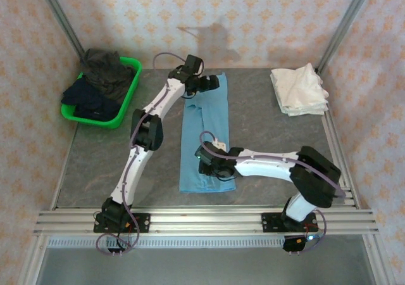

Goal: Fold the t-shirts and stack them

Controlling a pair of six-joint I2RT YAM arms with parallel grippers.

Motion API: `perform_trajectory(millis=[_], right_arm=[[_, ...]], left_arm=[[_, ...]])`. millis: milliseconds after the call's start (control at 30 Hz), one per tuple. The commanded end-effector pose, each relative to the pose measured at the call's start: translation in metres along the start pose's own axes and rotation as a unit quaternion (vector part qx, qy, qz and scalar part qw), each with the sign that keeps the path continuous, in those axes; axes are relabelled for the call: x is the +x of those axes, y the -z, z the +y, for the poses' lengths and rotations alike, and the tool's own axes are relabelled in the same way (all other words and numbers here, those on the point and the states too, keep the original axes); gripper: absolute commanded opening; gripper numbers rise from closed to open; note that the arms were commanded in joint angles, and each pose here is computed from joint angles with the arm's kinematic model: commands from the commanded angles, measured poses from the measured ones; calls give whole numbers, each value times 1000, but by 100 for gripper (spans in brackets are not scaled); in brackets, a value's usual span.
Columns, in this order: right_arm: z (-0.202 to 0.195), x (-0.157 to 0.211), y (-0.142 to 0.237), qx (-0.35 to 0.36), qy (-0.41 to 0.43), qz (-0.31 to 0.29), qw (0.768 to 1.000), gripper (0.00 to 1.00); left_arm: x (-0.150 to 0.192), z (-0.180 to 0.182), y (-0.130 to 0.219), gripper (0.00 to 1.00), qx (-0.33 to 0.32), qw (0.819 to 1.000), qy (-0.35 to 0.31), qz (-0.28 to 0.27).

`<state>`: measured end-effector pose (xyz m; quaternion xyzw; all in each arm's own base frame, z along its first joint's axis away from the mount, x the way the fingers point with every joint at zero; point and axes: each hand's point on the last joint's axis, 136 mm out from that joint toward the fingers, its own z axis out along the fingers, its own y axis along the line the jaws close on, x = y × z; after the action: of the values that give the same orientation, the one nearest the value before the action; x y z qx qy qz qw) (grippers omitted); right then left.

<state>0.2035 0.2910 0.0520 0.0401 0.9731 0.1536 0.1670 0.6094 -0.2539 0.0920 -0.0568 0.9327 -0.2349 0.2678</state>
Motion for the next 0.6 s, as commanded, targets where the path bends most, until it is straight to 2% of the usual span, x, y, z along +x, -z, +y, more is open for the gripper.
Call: perform_trajectory(millis=[0, 100, 200, 267, 333, 467, 567], right_arm=[[-24, -13, 32, 36, 9, -40, 999, 53], [-58, -14, 45, 77, 8, -61, 995, 57], [-91, -5, 46, 106, 3, -56, 993, 59], [-103, 5, 41, 103, -4, -43, 994, 60], [-101, 15, 36, 79, -5, -24, 997, 60], [-87, 31, 28, 25, -12, 10, 1000, 60], [-91, 39, 24, 25, -14, 24, 999, 60]], left_arm=[[-34, -36, 85, 100, 13, 998, -49, -49], [-27, -38, 117, 100, 5, 997, -58, -43], [0, -36, 148, 100, 7, 997, -64, -32], [43, -20, 159, 98, 10, 999, -50, -11], [86, -16, 186, 91, 30, 999, -43, -8], [196, 8, 215, 82, 3, 998, -50, 26], [263, 33, 227, 77, -24, 998, -32, 47]])
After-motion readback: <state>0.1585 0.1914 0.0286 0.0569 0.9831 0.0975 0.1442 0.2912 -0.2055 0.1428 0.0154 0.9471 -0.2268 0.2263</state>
